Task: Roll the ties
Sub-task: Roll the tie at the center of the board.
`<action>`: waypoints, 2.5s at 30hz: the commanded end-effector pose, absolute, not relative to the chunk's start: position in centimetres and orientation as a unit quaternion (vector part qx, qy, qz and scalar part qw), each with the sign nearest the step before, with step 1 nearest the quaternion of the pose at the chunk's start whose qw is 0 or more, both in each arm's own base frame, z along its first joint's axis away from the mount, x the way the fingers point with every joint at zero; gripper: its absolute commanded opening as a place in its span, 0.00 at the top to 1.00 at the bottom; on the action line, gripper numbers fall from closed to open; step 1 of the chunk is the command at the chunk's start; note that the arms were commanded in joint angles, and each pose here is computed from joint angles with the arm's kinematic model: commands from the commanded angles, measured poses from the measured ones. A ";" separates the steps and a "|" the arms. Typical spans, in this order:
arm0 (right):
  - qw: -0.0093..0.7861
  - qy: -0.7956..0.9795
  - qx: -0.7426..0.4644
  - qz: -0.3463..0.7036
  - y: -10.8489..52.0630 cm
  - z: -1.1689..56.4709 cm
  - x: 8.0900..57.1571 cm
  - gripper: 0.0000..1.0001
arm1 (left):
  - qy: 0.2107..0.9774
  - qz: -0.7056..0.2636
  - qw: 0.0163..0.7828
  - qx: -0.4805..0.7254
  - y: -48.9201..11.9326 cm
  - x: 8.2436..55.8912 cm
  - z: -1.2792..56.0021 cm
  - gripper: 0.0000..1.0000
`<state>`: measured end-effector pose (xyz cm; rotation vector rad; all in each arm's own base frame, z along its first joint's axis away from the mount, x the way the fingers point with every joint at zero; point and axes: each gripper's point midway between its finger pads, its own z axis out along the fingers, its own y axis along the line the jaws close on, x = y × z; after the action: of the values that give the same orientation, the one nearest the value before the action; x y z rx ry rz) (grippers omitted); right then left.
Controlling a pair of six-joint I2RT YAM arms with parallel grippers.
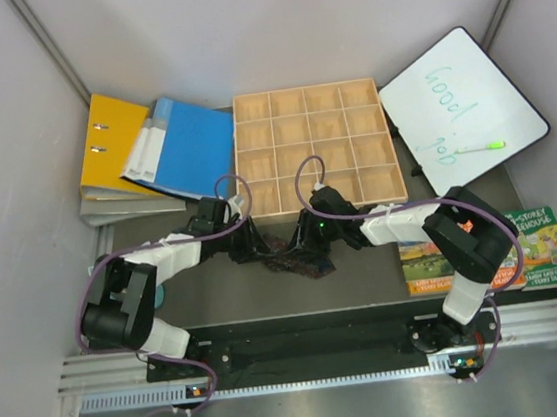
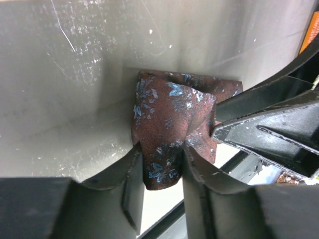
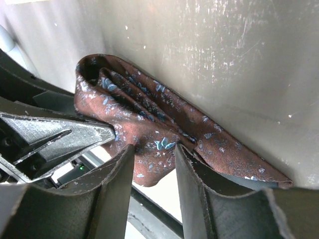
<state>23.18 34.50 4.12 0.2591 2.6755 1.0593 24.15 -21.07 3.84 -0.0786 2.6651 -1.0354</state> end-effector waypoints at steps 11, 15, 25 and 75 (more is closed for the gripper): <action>0.158 0.918 0.079 0.355 32.7 7.0 25.2 0.48 | 0.961 -0.178 0.206 -0.042 -16.6 23.8 6.2 0.78; 0.176 0.916 0.087 0.350 30.7 8.7 25.6 0.46 | 0.967 -0.107 0.230 -0.026 -16.2 23.6 7.1 0.78; 0.218 0.908 0.110 0.341 25.3 11.9 25.3 0.44 | 0.958 0.060 0.280 -0.019 -15.7 24.1 8.5 0.80; 0.271 0.887 0.166 0.335 16.9 15.4 25.1 0.41 | 0.889 0.258 0.310 0.218 -26.6 19.1 2.0 0.47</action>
<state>24.31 16.60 13.06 0.4909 2.4670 0.8587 20.59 -25.74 3.52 0.5552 2.2213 0.7978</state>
